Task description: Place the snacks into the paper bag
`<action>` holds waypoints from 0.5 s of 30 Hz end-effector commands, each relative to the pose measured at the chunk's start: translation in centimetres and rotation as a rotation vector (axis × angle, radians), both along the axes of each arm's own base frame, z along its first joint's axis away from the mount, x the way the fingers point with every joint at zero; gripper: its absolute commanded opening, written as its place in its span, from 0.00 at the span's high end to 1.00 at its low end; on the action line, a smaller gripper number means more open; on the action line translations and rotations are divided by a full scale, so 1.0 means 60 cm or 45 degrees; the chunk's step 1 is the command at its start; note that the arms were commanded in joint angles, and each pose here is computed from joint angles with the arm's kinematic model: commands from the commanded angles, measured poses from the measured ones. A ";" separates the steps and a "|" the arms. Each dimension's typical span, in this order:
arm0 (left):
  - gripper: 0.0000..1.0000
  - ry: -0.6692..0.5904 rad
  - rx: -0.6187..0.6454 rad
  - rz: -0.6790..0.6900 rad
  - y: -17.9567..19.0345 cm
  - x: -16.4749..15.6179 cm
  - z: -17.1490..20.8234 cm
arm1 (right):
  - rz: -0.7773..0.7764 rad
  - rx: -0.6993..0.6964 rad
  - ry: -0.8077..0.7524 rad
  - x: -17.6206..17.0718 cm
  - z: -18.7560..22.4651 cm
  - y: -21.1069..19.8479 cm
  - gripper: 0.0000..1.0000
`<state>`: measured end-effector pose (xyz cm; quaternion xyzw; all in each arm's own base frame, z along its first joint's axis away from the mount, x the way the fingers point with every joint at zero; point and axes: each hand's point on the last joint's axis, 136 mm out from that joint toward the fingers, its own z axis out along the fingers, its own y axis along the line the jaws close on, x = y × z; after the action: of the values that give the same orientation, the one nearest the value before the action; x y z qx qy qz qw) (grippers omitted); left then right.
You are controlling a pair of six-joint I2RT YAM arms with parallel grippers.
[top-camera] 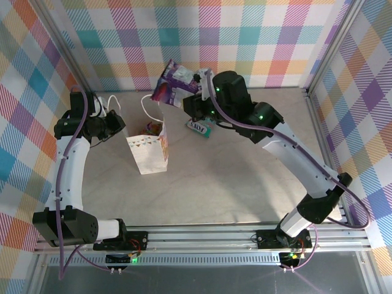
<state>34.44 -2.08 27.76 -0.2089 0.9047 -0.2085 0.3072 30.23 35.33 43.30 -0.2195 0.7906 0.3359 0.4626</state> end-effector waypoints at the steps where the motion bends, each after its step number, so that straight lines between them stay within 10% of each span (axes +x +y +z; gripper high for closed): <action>1: 0.89 -0.027 -0.014 0.010 -0.003 -0.001 0.006 | 0.060 0.087 -0.120 -0.005 0.056 0.031 0.89; 15: 0.88 -0.044 -0.009 0.005 -0.003 -0.004 0.012 | -0.096 -0.193 -0.266 0.018 0.020 0.114 0.87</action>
<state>34.54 -2.07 27.82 -0.2075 0.9027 -0.2094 0.3135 30.84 42.84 42.18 -0.2686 0.7841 0.2723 0.4888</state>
